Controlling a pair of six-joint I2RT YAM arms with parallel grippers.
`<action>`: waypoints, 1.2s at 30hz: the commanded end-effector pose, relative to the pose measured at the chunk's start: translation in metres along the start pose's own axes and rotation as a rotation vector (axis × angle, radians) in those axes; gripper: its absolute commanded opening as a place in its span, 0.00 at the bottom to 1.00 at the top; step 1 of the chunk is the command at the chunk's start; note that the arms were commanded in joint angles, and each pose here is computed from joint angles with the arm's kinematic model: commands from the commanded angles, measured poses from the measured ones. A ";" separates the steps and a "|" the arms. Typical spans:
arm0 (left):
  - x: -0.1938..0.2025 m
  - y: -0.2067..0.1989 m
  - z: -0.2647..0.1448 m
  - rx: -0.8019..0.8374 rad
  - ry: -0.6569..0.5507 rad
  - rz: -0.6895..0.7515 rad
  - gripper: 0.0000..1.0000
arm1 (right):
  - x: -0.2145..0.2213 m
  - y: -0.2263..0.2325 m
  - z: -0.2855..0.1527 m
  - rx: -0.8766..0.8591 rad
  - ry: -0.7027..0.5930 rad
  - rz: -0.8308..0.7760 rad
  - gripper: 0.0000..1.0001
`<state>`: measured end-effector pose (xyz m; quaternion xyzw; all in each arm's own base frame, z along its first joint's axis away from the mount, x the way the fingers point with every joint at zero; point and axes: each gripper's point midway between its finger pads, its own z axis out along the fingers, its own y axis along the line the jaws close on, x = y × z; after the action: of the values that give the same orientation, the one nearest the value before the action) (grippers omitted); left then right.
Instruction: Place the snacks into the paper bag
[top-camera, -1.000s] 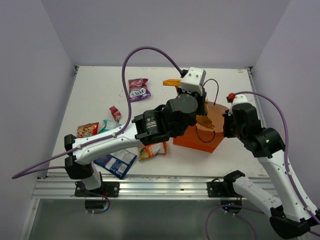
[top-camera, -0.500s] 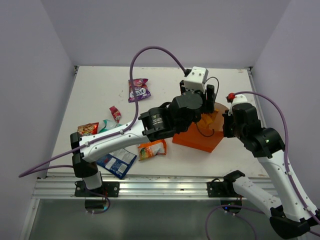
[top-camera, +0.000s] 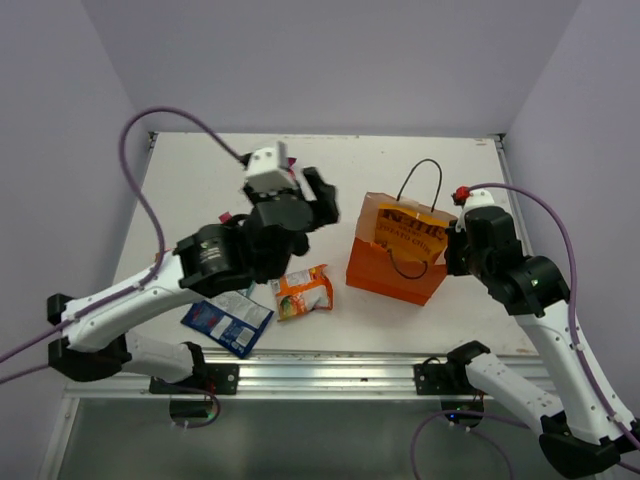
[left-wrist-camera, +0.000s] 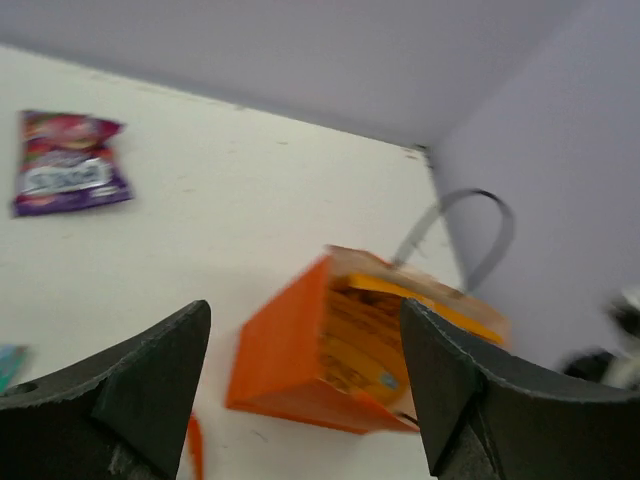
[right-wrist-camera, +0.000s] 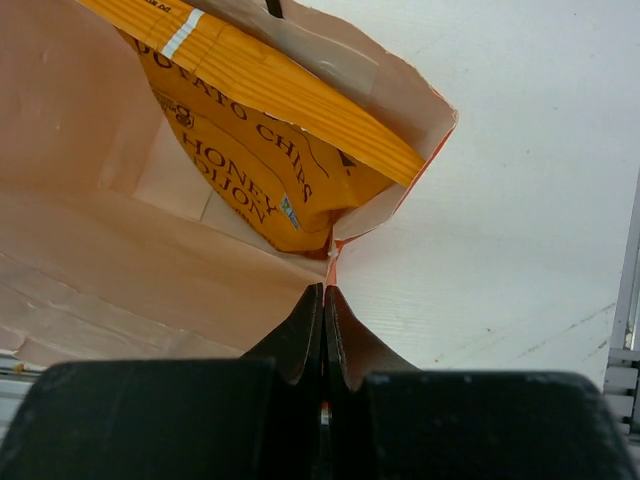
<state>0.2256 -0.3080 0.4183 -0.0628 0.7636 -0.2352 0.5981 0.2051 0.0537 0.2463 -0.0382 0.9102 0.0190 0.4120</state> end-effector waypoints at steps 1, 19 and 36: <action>0.073 0.176 0.014 -0.527 0.124 -0.082 0.81 | -0.004 0.005 -0.005 -0.037 -0.023 -0.004 0.00; 0.301 0.321 -0.059 -0.825 0.557 -0.191 0.82 | -0.003 0.014 -0.001 -0.079 -0.008 -0.017 0.00; 0.210 0.242 -0.018 -0.674 0.343 -0.019 0.00 | -0.004 0.015 -0.004 -0.091 -0.019 -0.013 0.00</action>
<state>0.1541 -0.1229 0.0384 -0.2353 0.9221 0.0833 0.2956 0.2018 0.0627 0.2460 -0.0513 0.9109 0.0435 0.4072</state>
